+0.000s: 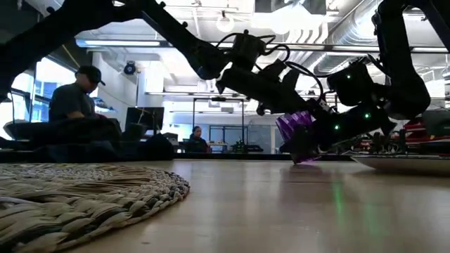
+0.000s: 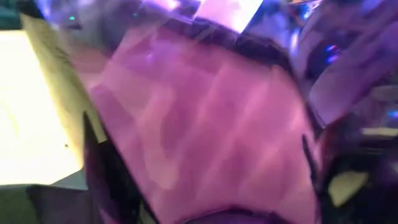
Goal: Set table place
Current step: Move the purple cup to the top right of the table
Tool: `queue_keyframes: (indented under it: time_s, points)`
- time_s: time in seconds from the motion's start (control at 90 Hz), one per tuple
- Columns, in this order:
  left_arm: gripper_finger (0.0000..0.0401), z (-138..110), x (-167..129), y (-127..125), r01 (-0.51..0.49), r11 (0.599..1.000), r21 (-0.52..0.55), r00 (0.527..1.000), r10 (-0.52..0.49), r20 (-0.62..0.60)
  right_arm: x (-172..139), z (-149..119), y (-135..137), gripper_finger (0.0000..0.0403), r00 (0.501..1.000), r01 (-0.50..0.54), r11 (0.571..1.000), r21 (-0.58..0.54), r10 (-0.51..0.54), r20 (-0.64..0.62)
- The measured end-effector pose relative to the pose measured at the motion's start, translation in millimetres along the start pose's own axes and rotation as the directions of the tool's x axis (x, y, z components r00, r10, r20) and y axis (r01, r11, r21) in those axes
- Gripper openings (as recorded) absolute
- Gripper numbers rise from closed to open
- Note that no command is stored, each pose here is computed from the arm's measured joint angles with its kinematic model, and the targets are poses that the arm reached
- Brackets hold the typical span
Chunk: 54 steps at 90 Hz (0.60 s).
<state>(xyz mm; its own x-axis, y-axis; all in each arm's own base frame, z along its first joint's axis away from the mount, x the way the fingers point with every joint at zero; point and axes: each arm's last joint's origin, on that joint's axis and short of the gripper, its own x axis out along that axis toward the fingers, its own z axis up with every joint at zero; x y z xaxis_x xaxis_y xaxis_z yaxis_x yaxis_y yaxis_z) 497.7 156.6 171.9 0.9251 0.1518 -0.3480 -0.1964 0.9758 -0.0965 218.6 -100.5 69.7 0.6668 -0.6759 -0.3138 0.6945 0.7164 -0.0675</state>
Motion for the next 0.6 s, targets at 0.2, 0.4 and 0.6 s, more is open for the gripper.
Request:
queue_keyframes:
  time_s: [0.2, 0.4, 0.6]
  points:
    - [0.0112, -2.1, 0.3, -0.1, 0.000, 1.000, -0.001, 1.000, 0.000, -0.014, 0.0, 0.0, 0.7, 0.0317, 1.000, -0.020, 1.000, 0.015, 0.020, -0.002]
    - [0.0112, -7.4, 1.3, -2.4, 0.013, 1.000, 0.016, 0.999, -0.013, -0.050, 0.1, -0.7, 1.5, 0.0347, 0.999, -0.035, 0.999, -0.005, 0.035, -0.012]
    - [0.0112, -7.4, 1.4, -2.7, 0.009, 1.000, 0.027, 0.999, -0.008, -0.050, 0.0, -1.6, 1.2, 0.0385, 0.999, -0.031, 0.999, 0.019, 0.032, -0.030]
